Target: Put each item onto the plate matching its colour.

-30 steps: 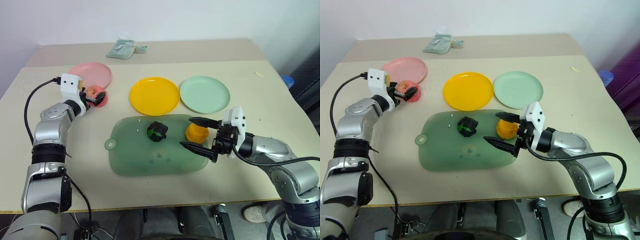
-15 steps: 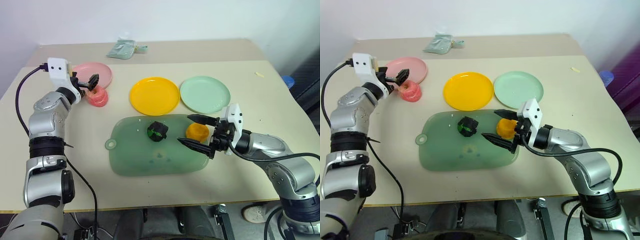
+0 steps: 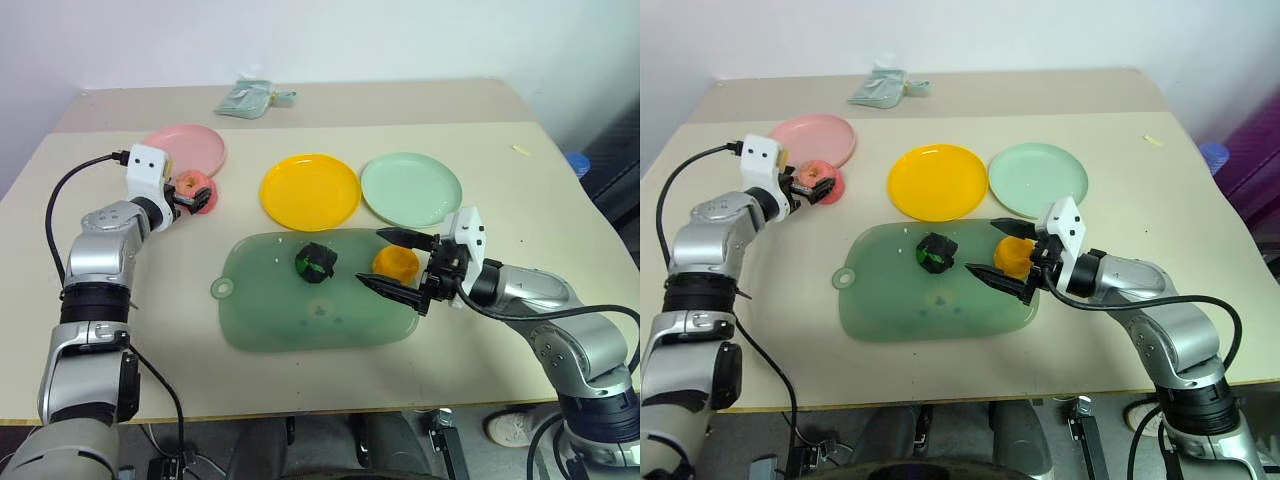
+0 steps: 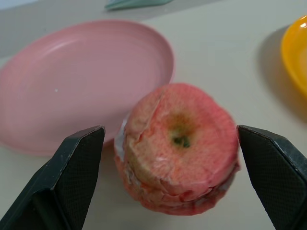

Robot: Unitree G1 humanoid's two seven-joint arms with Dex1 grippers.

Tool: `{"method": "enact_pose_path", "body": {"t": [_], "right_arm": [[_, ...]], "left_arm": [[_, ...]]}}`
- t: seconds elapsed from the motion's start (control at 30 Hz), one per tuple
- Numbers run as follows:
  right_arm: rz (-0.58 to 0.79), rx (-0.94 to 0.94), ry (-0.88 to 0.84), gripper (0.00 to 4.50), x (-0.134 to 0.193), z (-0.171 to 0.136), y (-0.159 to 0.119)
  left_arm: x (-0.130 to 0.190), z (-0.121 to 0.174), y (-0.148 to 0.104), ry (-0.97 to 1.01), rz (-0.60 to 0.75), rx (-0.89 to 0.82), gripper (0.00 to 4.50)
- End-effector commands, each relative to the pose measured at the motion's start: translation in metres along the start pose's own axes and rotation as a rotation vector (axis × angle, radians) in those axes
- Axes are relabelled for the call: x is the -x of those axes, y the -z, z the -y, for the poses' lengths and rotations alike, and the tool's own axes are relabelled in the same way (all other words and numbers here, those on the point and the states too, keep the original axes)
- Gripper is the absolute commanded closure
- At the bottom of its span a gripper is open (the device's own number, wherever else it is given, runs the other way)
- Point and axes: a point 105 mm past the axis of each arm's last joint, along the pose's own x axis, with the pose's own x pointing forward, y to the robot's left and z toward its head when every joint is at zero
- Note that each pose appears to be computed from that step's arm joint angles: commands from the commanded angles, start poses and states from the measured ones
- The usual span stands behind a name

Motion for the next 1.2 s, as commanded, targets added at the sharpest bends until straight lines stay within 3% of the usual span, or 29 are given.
{"method": "enact_pose_path", "body": {"t": [0.03,0.1,0.13,0.3,0.43,0.63,0.83,0.97,1.2], "right_arm": [[0.036,0.036,-0.004,0.0,-0.001,-0.001,-0.009],[0.037,0.038,-0.002,0.0,-0.001,0.0,-0.008],[0.038,0.039,0.0,0.0,-0.001,0.0,-0.008],[0.04,0.043,0.008,0.0,0.0,0.001,-0.007],[0.039,0.045,0.006,0.0,-0.001,0.002,-0.006],[0.047,0.056,-0.002,0.0,-0.005,0.005,-0.007],[0.056,0.069,0.011,0.0,-0.005,0.007,-0.01],[0.058,0.068,0.022,0.0,-0.003,0.006,-0.01],[0.066,0.087,0.023,0.0,-0.004,0.006,-0.017]], "left_arm": [[0.0,-0.005,-0.013,-0.017,0.039,-0.008,0.88],[0.0,-0.004,-0.014,-0.011,0.046,0.001,1.78],[0.0,-0.002,-0.018,0.003,0.065,0.01,2.02],[0.009,-0.008,-0.06,0.028,0.243,0.164,2.04],[0.006,-0.025,-0.08,-0.083,0.305,0.157,2.04],[-0.008,-0.059,-0.075,-0.317,0.259,0.204,2.04],[-0.019,-0.055,-0.062,-0.319,0.214,0.204,2.04],[-0.019,-0.056,-0.06,-0.315,0.229,0.215,0.17],[0.001,-0.065,-0.092,-0.301,0.447,0.22,0.08]]}}
